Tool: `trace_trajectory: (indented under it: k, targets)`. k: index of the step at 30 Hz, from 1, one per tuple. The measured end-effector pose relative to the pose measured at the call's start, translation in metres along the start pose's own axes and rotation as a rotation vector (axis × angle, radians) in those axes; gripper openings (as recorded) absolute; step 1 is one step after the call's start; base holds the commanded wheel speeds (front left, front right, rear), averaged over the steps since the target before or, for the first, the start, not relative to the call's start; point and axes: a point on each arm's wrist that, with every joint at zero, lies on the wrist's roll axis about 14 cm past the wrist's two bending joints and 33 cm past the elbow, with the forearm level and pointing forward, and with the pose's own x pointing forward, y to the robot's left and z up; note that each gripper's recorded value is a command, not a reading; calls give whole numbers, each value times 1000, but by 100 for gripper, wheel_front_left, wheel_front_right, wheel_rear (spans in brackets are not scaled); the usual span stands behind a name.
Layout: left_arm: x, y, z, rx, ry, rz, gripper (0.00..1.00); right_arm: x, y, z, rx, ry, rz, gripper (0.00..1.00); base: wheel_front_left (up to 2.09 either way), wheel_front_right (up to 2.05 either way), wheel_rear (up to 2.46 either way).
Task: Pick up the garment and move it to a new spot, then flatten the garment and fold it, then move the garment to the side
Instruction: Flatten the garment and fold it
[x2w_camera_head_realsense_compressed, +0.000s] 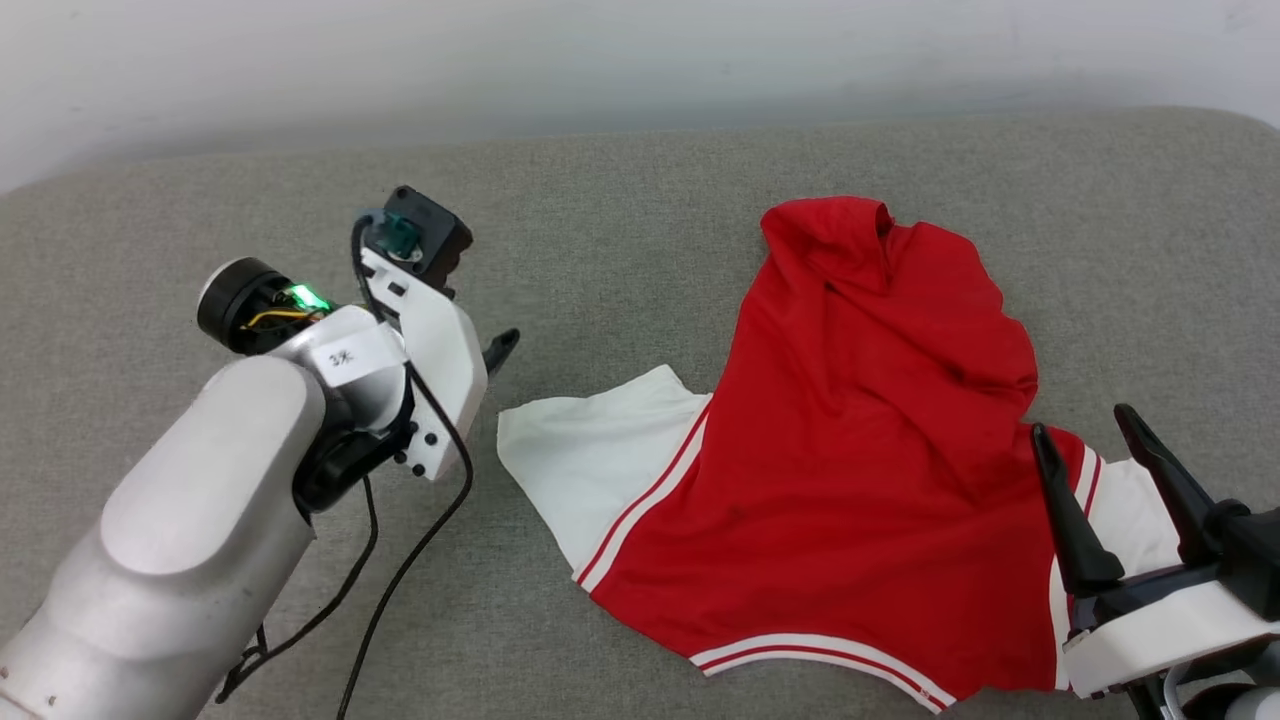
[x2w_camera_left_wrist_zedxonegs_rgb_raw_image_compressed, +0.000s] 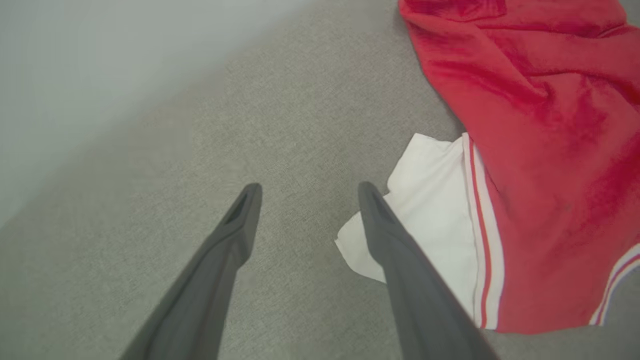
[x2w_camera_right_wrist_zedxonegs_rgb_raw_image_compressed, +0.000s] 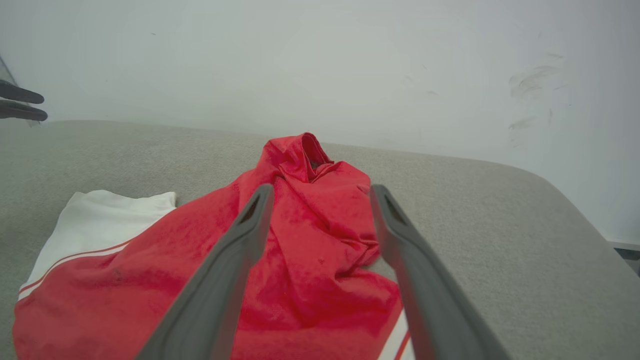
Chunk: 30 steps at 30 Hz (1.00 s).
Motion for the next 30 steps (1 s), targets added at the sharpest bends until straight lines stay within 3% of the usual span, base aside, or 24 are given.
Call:
trace_trajectory:
  k: [10,17,23,24,25,30]
  targets:
    - [27,-23,-57,9,330,-141,100,9,-6,-14,10,28,-14,100,0,0,0]
    - [44,-31,-105,40,482,-188,100,17,-10,-28,14,53,-23,100,0,0,0]
    - [54,-37,-119,36,511,-220,100,20,-11,-39,18,75,-28,100,0,0,0]
    - [54,-37,-118,55,500,-223,45,20,-11,-40,18,75,-28,100,0,0,0]
    - [54,-38,-117,71,486,-224,0,19,-11,-40,18,77,-28,100,0,0,0]
    - [49,-39,-108,56,394,-219,0,21,-9,-37,21,67,-23,100,0,0,0]
